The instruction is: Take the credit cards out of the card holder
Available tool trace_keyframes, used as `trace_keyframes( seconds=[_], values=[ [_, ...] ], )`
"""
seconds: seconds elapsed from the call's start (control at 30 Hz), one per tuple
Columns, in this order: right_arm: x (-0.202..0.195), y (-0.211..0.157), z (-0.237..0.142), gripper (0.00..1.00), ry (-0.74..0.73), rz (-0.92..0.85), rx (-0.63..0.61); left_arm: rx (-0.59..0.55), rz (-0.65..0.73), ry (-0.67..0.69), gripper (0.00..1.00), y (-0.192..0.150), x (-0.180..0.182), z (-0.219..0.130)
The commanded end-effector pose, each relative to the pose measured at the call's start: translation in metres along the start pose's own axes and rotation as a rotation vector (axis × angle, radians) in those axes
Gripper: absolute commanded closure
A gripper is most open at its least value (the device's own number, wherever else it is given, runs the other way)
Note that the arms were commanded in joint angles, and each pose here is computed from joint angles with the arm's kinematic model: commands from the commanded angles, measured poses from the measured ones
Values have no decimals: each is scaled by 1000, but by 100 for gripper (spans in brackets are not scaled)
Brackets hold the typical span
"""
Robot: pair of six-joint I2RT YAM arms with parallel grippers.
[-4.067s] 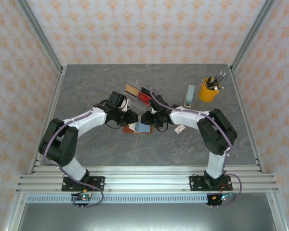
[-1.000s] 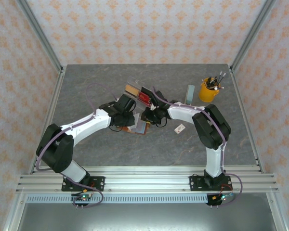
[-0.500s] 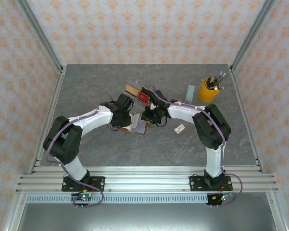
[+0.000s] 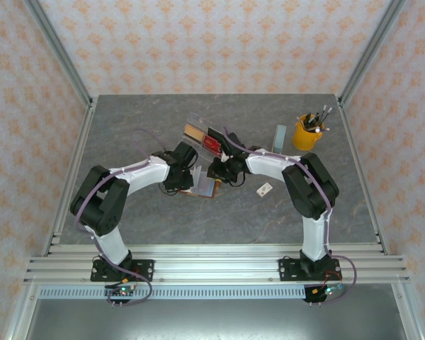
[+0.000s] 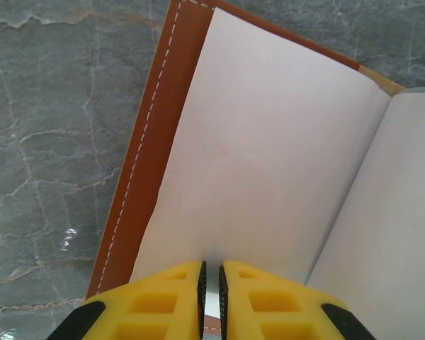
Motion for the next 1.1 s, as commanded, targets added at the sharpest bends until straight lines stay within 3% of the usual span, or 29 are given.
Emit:
trace_keyframes(
  seconds=[0.0,0.33,0.73,1.07],
  values=[
    [4,5,1,75,-2,-19,-3,-2,-16,22,83,1,5,4],
    [10,6,0,84,58,-30,-9,6,-14,22,84,0,5,5],
    [23,9,0,83,203,-44,-19,20,-11,24,85,-2,6,10],
    [34,15,2,77,284,-64,-12,17,-15,12,85,-1,7,6]
  ],
)
Point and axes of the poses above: each hand's point on the last joint's axis, 136 mm out from that joint toward the fingers, its own z axis out along the fingers, its own x axis along the line the jaws close on, y = z × x, the point moved 9 cm from there along -z, back along the fingers, and after that the axes turned 13 degrees about -z, right-handed, at the moved point
